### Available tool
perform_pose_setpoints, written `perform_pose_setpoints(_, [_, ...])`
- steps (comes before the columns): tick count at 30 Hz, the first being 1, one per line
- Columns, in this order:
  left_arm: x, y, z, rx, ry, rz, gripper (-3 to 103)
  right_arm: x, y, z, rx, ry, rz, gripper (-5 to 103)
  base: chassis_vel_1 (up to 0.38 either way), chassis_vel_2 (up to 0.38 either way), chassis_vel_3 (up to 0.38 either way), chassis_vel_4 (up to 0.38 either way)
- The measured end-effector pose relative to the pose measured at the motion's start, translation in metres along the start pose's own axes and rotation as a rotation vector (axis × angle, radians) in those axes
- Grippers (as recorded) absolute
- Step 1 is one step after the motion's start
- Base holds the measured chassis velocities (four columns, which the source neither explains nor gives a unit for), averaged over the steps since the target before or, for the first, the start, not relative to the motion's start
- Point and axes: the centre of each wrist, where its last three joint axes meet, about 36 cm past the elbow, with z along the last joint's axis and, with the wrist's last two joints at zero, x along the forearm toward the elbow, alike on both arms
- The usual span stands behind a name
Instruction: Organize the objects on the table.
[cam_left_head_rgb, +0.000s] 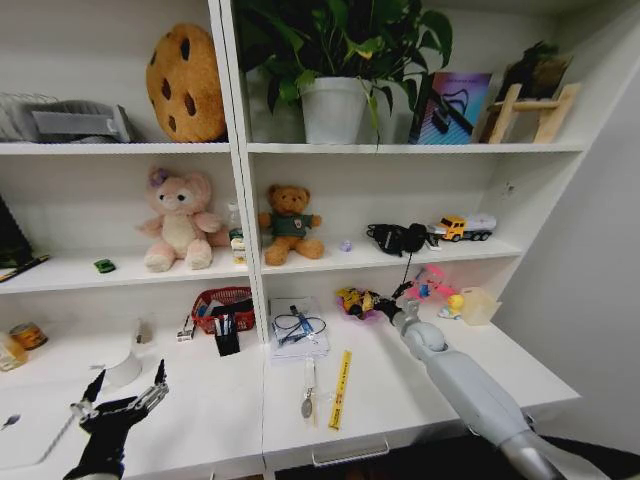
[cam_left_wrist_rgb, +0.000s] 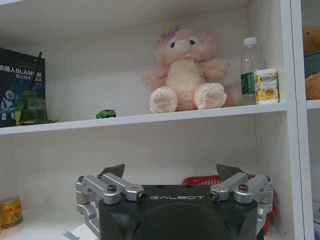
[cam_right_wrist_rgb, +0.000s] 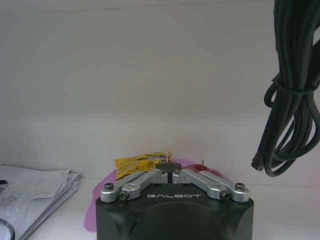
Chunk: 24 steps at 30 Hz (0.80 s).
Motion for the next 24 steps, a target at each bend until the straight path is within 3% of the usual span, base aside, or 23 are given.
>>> perform_pose_setpoints(4, [0.0, 0.0, 0.0, 0.0, 0.0, 0.0, 100, -0.001, 0.001, 0.005, 0.014, -0.005, 0.016, 0, 0.0, 0.0, 0.0, 0.0])
perform_pose_setpoints(6, [0.0, 0.0, 0.0, 0.0, 0.0, 0.0, 100, 0.0, -0.001, 0.006, 0.018, -0.01, 0.021, 11, 0.0, 0.0, 0.0, 0.0])
perform_pose_setpoints(9, [0.0, 0.0, 0.0, 0.0, 0.0, 0.0, 100, 0.001, -0.002, 0.007, 0.02, -0.012, 0.023, 16, 0.0, 0.0, 0.0, 0.0])
perform_pose_setpoints(12, [0.0, 0.0, 0.0, 0.0, 0.0, 0.0, 100, 0.005, -0.003, 0.006, 0.019, -0.022, 0.021, 32, 0.0, 0.0, 0.0, 0.0])
perform_pose_setpoints(13, [0.0, 0.0, 0.0, 0.0, 0.0, 0.0, 100, 0.005, -0.003, 0.006, 0.019, -0.022, 0.021, 32, 0.0, 0.0, 0.0, 0.0])
perform_pose_setpoints(19, [0.0, 0.0, 0.0, 0.0, 0.0, 0.0, 100, 0.047, 0.005, 0.003, -0.031, -0.036, -0.009, 60, 0.0, 0.0, 0.0, 0.0])
perform_pose_setpoints(24, [0.0, 0.0, 0.0, 0.0, 0.0, 0.0, 100, 0.069, 0.007, 0.005, -0.033, -0.03, -0.002, 71, 0.0, 0.0, 0.0, 0.0])
